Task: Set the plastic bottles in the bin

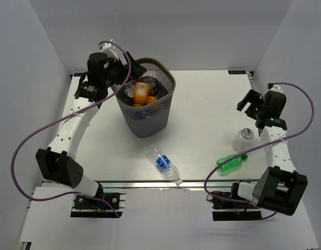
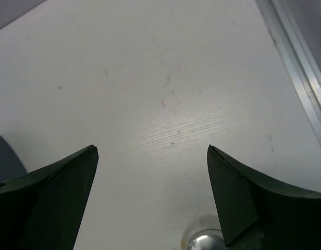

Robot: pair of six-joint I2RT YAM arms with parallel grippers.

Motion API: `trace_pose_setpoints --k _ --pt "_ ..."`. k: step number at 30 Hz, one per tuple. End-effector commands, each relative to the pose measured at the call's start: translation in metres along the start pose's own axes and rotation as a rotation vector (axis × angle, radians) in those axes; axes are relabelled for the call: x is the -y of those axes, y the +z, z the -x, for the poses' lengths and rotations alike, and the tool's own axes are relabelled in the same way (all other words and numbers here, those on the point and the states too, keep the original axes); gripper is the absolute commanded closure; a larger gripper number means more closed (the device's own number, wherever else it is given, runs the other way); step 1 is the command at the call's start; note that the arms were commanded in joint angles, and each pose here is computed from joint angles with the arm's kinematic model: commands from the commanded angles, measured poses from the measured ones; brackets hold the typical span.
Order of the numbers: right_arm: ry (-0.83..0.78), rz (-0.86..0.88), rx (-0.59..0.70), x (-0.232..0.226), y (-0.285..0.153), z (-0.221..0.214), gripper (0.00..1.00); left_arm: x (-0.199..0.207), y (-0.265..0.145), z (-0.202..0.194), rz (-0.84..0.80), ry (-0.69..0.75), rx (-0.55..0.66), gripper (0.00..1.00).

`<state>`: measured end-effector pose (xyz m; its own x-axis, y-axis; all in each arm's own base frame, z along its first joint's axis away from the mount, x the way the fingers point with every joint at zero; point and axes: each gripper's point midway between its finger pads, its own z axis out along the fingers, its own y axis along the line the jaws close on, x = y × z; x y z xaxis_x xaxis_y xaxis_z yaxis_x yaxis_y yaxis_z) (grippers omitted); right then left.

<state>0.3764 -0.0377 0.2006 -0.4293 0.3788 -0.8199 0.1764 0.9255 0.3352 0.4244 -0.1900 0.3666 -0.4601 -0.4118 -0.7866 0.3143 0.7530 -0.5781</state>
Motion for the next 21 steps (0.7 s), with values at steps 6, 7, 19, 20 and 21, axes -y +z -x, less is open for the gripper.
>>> trace_pose_setpoints --k 6,7,19,20,21 --pt "0.012 -0.319 -0.097 0.059 -0.020 -0.019 0.11 -0.010 0.026 0.056 0.125 0.086 0.063 0.02" --pt "0.012 -0.324 -0.110 0.061 -0.021 -0.022 0.11 -0.008 0.020 0.081 0.121 0.092 0.111 0.02" --pt "0.036 -0.363 -0.277 0.074 -0.014 -0.069 0.11 -0.191 -0.025 0.114 0.465 -0.098 0.240 0.02" --pt "0.038 -0.374 -0.286 0.076 -0.014 -0.071 0.11 -0.197 -0.037 0.111 0.494 -0.109 0.263 0.02" --pt "0.038 -0.392 -0.308 0.080 -0.013 -0.076 0.11 -0.220 -0.036 0.082 0.531 -0.154 0.234 0.02"
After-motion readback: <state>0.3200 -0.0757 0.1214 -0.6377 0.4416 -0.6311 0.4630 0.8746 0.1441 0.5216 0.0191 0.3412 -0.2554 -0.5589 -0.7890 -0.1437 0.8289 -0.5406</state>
